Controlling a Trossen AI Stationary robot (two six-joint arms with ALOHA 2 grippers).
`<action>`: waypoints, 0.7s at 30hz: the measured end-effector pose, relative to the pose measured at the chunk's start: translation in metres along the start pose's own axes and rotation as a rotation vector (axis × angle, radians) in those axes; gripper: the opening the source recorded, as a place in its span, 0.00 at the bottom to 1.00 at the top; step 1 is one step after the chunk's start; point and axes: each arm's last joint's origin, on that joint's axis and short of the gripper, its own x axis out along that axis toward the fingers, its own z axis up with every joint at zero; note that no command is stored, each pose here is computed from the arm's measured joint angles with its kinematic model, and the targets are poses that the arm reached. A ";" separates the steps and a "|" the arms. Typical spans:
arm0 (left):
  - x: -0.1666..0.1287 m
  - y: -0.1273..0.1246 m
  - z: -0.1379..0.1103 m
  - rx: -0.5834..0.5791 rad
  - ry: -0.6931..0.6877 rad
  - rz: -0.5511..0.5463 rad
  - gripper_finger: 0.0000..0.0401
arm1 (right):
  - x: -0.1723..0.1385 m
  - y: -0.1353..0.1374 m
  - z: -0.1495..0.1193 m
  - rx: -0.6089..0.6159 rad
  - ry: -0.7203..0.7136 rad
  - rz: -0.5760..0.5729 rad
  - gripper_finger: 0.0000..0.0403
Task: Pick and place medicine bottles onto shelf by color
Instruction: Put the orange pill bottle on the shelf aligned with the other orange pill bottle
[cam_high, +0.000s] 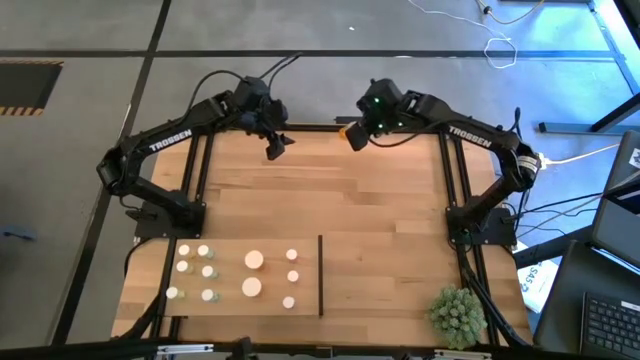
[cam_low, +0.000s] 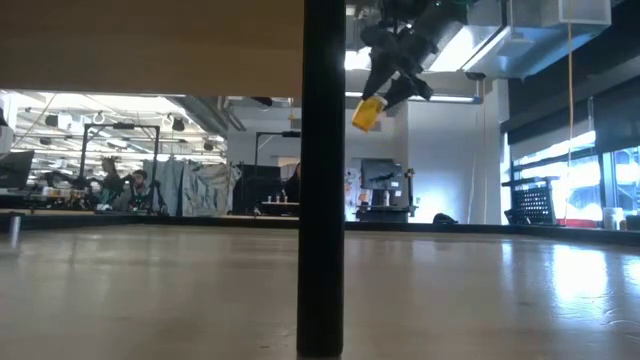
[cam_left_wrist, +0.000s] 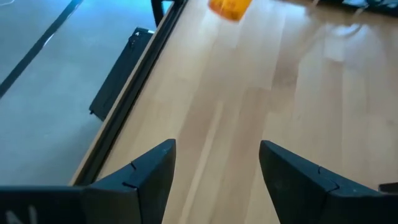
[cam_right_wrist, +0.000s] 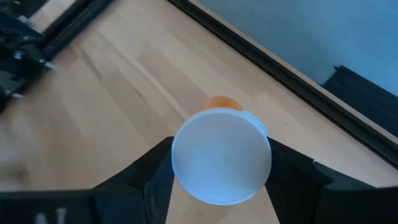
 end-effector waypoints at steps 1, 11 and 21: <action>0.000 -0.002 0.001 -0.004 -0.006 -0.004 0.56 | 0.000 0.002 0.000 -0.005 -0.004 0.013 0.52; 0.003 -0.025 0.021 0.068 -0.173 -0.050 0.56 | 0.000 0.021 0.005 -0.149 -0.082 0.146 0.52; 0.019 -0.031 0.034 0.079 -0.296 -0.080 0.56 | -0.002 0.042 0.006 -0.309 -0.173 0.204 0.52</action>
